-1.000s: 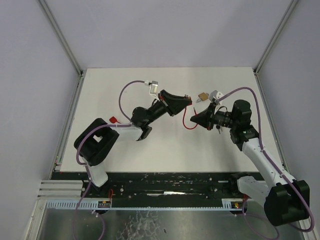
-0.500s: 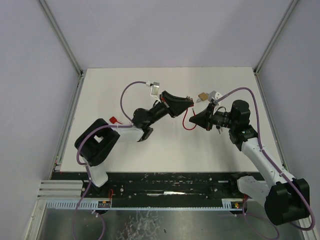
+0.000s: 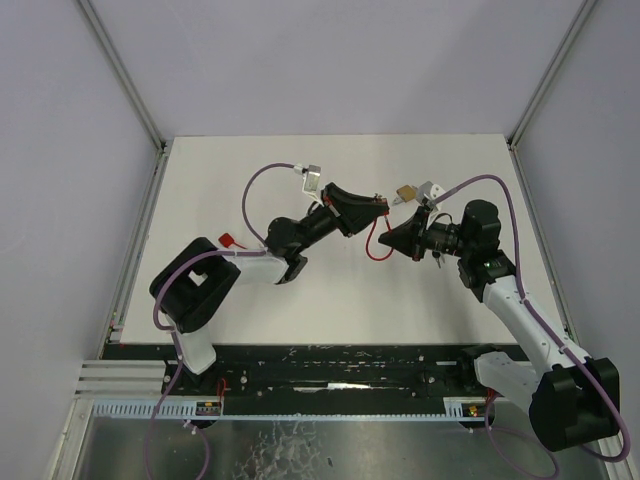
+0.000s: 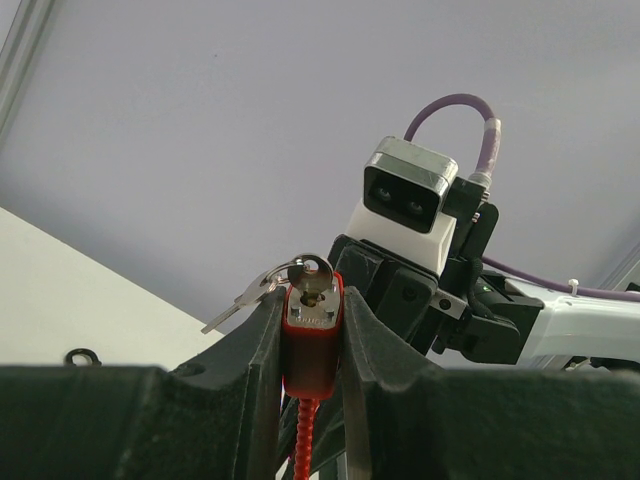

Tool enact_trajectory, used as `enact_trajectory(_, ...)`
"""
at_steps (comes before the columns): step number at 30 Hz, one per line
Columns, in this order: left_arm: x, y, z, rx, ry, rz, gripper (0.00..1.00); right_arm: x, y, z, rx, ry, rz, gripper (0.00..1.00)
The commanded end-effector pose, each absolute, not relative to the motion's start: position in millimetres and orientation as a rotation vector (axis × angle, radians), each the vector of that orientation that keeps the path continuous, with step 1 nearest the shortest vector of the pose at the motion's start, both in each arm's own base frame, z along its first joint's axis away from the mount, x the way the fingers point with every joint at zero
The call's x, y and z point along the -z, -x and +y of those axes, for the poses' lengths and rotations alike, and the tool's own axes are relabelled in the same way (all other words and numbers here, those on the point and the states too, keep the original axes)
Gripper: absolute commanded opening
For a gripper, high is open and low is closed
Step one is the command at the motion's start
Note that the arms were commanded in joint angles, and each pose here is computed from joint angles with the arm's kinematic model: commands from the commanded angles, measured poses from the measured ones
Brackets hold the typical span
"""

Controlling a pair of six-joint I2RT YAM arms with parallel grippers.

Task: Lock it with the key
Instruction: Lock the lock.

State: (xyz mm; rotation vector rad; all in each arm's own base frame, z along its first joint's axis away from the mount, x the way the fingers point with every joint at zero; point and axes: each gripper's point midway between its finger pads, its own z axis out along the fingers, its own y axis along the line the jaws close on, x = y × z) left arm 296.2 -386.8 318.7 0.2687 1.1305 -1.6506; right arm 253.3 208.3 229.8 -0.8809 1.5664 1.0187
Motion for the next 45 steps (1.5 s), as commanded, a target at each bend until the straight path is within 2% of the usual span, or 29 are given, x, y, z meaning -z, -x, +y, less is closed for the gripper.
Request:
enact_trajectory(1,-334,-286,-392,1.660,-0.315,1.040,0.00,-254,-252,211,-1.000,0.906,1.477,0.00)
enact_trajectory(31,-317,-278,-402,1.609,-0.374,1.067,0.00,-264,-251,205,-1.029,0.866,1.461,0.00)
enact_trajectory(45,-285,-282,-420,1.506,-0.370,1.172,0.00,-274,-239,209,-1.088,0.899,1.407,0.00)
